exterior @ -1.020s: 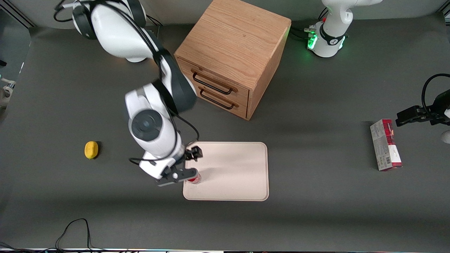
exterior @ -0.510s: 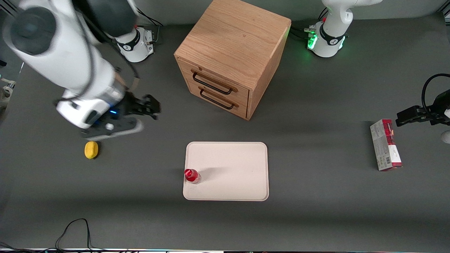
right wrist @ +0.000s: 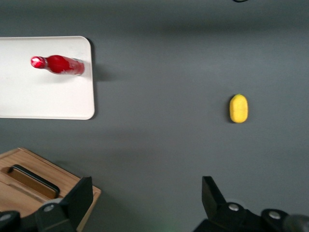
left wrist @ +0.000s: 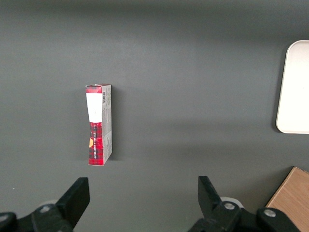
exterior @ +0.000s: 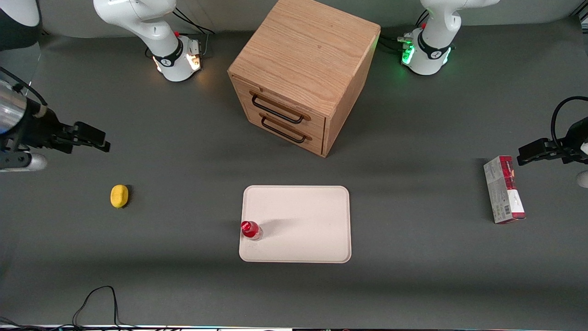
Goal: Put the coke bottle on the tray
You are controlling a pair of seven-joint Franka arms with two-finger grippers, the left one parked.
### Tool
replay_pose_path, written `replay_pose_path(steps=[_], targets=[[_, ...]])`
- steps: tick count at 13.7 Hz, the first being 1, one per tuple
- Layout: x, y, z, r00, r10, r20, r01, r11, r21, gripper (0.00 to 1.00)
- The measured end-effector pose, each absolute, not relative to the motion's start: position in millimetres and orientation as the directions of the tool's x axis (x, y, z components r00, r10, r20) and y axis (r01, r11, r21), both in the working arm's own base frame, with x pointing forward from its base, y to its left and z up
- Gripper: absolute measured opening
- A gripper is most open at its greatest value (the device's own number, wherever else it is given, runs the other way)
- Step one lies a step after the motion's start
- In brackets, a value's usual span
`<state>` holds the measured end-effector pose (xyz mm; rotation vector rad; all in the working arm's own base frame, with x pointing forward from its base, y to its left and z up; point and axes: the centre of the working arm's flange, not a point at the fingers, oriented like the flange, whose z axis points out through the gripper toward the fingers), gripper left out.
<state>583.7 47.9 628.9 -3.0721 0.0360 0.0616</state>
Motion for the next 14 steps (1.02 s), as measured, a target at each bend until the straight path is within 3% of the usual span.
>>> replay_pose_path(steps=[14], targets=[[572.0, -7.2, 616.2, 0.998, -0.016, -0.059, -0.017, -1.000, -0.024, 1.00]])
